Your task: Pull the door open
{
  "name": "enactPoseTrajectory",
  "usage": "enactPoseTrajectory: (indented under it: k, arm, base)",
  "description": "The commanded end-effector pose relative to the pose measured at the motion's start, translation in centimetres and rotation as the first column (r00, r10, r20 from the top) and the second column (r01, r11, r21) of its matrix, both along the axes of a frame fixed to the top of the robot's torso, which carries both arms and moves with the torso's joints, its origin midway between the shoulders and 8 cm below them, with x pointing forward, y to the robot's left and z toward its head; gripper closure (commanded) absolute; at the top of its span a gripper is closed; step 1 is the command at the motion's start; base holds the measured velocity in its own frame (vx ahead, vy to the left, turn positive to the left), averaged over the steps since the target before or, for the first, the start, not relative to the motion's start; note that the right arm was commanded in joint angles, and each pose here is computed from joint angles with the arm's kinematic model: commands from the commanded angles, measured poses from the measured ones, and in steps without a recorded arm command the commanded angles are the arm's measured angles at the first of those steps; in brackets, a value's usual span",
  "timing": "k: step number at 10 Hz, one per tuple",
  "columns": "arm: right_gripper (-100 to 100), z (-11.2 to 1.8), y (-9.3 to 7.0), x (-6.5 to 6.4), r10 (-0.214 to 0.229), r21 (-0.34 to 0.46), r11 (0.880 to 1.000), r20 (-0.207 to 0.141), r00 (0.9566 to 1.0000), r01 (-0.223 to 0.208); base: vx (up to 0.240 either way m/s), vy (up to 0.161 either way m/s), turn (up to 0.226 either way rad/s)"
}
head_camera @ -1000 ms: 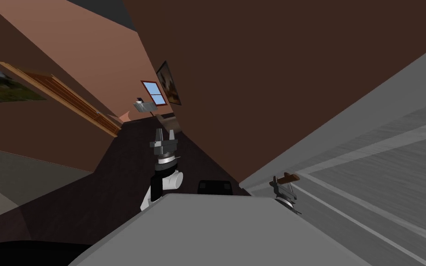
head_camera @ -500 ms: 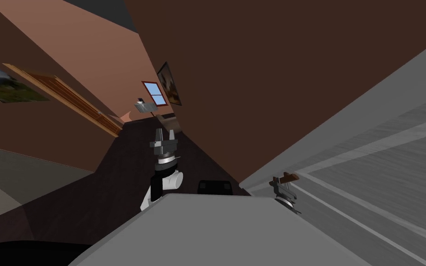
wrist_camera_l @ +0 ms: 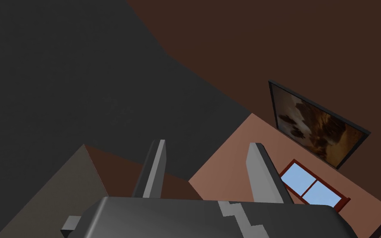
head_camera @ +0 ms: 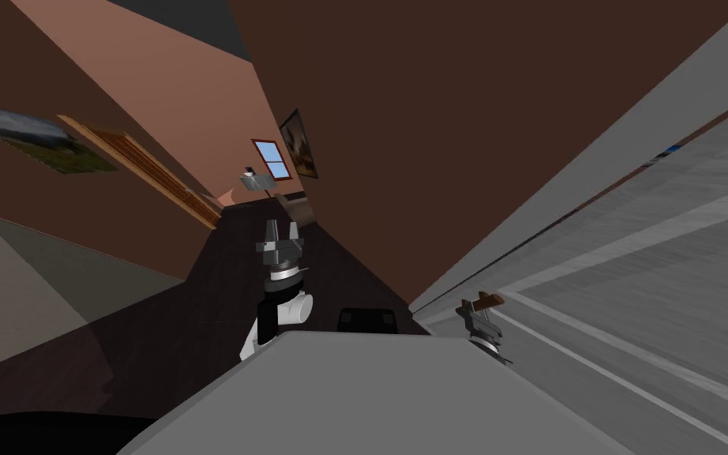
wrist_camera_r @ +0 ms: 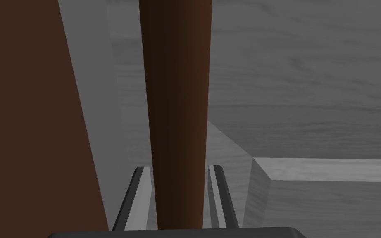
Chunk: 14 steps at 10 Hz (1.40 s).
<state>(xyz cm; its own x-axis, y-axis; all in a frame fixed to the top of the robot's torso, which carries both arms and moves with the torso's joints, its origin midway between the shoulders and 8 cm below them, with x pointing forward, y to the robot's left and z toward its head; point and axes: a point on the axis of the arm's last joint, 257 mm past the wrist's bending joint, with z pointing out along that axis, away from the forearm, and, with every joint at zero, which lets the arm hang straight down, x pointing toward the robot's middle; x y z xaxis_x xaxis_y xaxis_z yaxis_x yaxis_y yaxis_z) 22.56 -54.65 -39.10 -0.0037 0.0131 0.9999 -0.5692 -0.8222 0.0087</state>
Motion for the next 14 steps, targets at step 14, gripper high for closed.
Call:
enactPoseTrajectory:
  k: [14]
  arm:
    - [100, -0.1, 7.3, 0.3, 0.266, 0.011, 0.964, -0.006, 0.9639, -0.266]
  base:
    - [-0.218, 0.023, 0.05]
